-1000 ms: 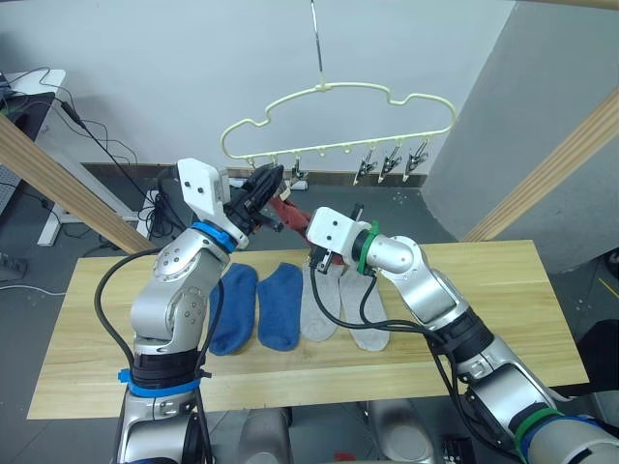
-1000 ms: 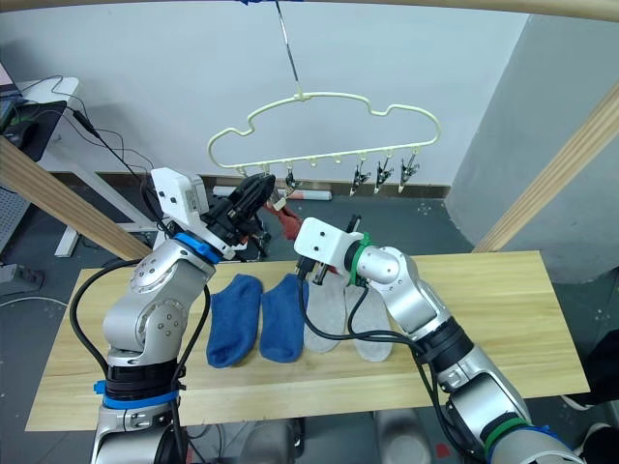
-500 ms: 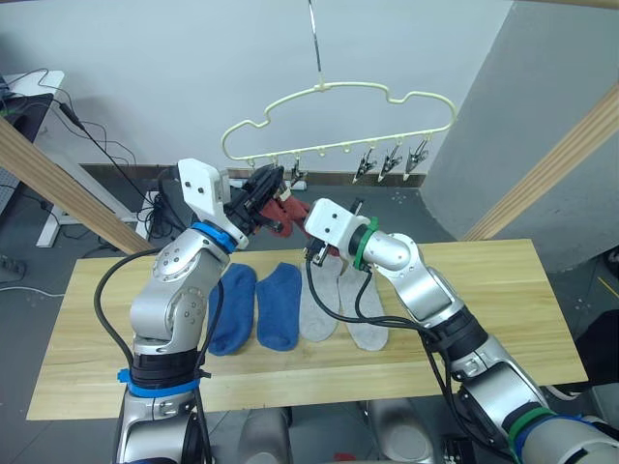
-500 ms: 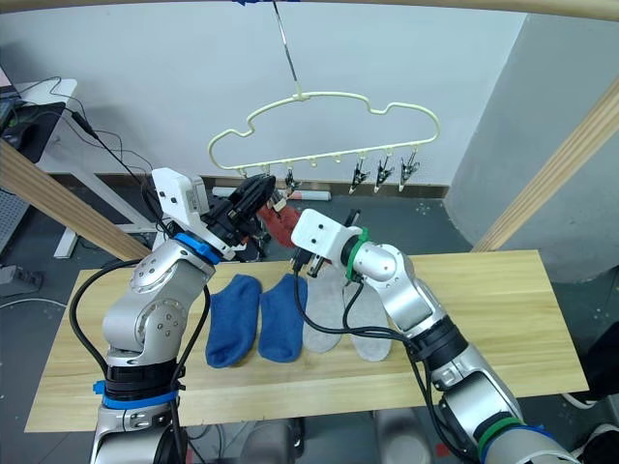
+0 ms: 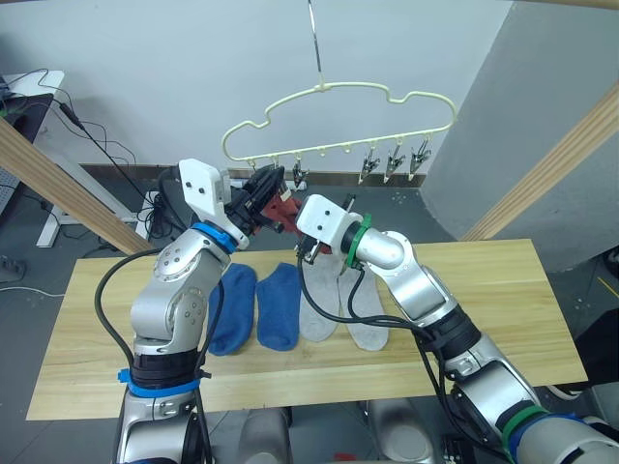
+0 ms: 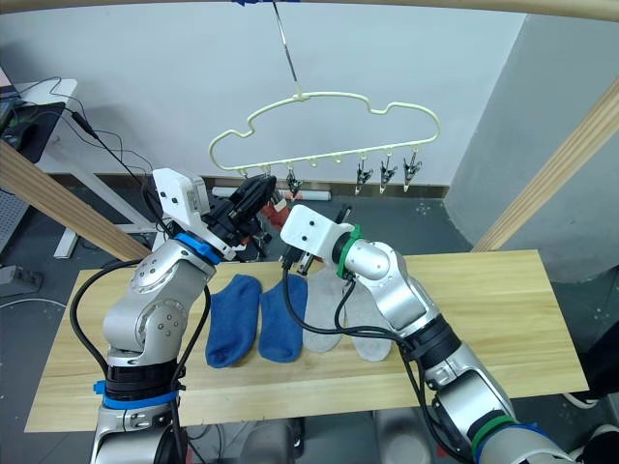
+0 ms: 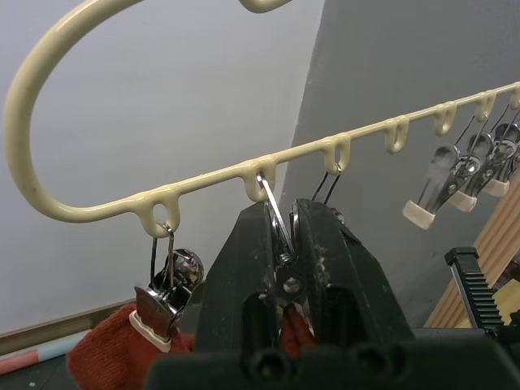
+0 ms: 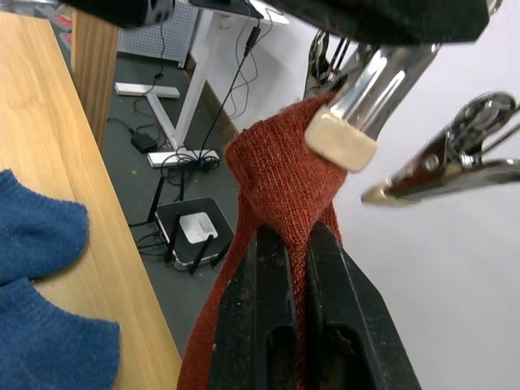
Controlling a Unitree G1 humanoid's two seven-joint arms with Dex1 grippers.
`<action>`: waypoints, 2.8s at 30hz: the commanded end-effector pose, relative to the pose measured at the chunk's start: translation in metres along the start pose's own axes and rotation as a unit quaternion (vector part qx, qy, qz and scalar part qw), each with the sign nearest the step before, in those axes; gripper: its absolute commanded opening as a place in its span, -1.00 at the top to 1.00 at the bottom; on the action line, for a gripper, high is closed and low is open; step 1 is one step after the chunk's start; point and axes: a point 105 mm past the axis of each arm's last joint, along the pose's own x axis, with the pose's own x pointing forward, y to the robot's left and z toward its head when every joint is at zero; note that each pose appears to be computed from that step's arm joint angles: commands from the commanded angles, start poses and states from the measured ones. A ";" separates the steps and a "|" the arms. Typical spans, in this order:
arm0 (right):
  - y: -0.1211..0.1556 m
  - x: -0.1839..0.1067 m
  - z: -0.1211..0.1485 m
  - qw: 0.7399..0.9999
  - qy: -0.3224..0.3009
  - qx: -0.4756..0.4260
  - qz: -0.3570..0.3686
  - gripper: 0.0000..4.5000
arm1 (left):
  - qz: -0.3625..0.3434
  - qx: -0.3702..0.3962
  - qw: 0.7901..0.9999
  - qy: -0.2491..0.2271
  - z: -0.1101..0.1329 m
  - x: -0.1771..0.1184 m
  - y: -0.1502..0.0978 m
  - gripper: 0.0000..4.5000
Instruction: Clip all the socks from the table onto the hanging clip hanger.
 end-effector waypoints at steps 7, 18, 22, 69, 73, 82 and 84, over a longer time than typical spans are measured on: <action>-0.009 0.001 0.027 0.999 -0.047 -0.010 -0.015 1.00 | 0.000 0.003 1.000 -0.028 0.014 -0.004 -0.002 0.23; -0.005 0.002 0.025 0.999 -0.044 0.008 -0.011 1.00 | -0.016 0.014 1.000 0.002 0.009 -0.015 -0.001 -0.17; -0.004 0.001 0.026 0.998 -0.048 0.027 -0.008 0.77 | -0.010 0.022 1.000 0.005 0.010 -0.018 0.002 -0.19; -0.040 -0.125 -0.003 0.996 0.029 0.078 -0.024 -0.11 | 0.068 0.153 0.984 -0.068 -0.019 -0.006 -0.015 -0.19; -0.040 -0.128 -0.006 0.996 0.034 0.078 -0.026 -0.11 | 0.077 0.157 0.981 -0.079 -0.014 -0.011 -0.014 -0.19; -0.040 -0.127 -0.006 0.996 0.033 0.079 -0.025 -0.11 | 0.061 0.150 0.985 -0.052 -0.029 -0.008 -0.024 -0.19; -0.040 -0.127 -0.006 0.996 0.033 0.079 -0.024 -0.11 | 0.065 0.149 0.985 -0.050 -0.030 -0.007 -0.022 -0.19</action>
